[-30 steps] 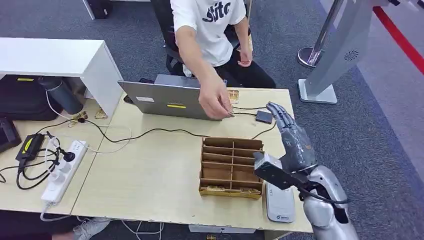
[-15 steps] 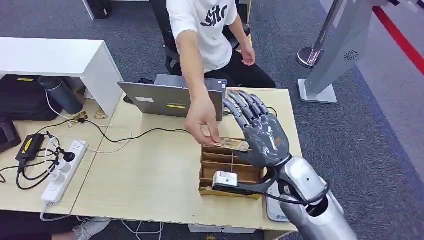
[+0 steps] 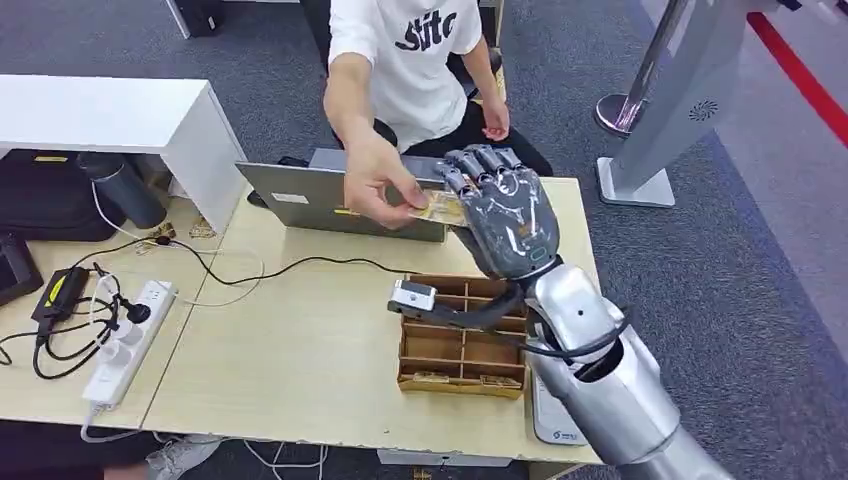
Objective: Pass the card to the sensor for recognition and then transmit it.
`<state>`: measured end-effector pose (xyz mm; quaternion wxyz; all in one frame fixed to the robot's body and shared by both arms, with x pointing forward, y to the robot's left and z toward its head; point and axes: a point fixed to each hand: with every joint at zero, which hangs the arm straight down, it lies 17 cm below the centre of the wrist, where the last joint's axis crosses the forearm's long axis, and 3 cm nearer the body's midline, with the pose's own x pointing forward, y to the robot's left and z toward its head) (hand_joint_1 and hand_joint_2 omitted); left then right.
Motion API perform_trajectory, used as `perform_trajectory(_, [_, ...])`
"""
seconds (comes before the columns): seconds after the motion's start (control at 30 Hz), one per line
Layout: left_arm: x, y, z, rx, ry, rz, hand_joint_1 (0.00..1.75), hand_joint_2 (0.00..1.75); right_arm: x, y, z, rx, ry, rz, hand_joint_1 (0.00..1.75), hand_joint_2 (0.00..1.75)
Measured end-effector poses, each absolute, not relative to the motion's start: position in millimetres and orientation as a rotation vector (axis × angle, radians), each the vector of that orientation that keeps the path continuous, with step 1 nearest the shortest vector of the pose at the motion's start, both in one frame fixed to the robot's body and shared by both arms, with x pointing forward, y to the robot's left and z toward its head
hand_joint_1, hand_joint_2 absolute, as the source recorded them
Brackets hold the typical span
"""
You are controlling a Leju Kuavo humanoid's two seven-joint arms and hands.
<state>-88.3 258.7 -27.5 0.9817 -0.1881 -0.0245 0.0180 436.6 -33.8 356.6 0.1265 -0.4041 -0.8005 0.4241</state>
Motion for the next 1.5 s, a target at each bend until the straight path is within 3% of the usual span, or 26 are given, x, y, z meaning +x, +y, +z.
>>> perform_trajectory(0.87, [-86.3, 267.5, -37.4, -0.369, -0.05, 0.026, 0.0, 1.75, 416.4, -18.2, 335.2, -0.978, -2.411, 1.248, 1.75, 1.75])
perform_trajectory(1.5, [-95.3, 249.5, -22.9, -0.324, -0.066, 0.134, 0.0, 1.75, 401.7, -146.8, 245.0, -0.808, -2.101, 0.938, 1.75, 1.75])
